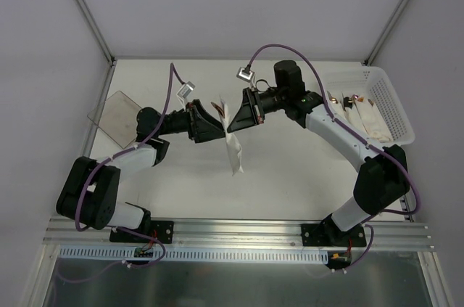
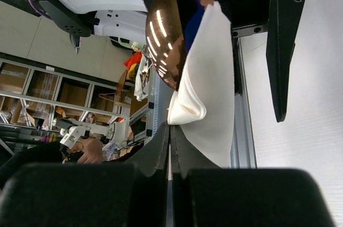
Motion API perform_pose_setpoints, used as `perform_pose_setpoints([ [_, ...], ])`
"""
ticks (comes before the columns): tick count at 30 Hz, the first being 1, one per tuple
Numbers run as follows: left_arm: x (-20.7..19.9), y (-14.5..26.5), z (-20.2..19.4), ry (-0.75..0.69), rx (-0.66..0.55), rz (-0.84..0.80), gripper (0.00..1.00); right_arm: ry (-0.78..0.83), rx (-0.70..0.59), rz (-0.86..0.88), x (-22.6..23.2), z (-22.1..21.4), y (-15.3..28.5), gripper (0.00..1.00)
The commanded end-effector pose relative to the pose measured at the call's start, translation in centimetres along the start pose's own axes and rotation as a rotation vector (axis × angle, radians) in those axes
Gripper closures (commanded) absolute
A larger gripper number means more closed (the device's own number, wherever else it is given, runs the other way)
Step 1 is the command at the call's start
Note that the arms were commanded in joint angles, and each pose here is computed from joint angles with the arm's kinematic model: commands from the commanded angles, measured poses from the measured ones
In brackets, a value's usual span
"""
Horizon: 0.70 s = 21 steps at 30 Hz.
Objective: Place the utensils on the paper napkin and roll it up
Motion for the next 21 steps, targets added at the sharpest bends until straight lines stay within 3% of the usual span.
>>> perform_pose_setpoints([
  [1, -4.1, -0.6, 2.9, -0.417, -0.091, -0.198, 0.40, 0.111, -0.001, 0.049, 2.9, 0.6, 0.2, 1.00],
  [14, -6.3, 0.2, 2.6, -0.478, -0.117, -0.214, 0.39, 0.104, 0.002, 0.055, 3.0, 0.7, 0.3, 1.00],
  [21, -7.2, -0.3, 2.8, -0.499, -0.114, -0.249, 0.44, 0.118, -0.002, 0.064, 3.0, 1.0, 0.2, 1.00],
])
Point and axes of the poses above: each gripper's point midway between its finger pads, its own y axis back along the fingers, its own x axis along the line the jaws close on, z = x × y, the point moved 10 cm from there along y, back along the fingers, and after that the axes turned 6 degrees about -y, right-handed, at the moved point
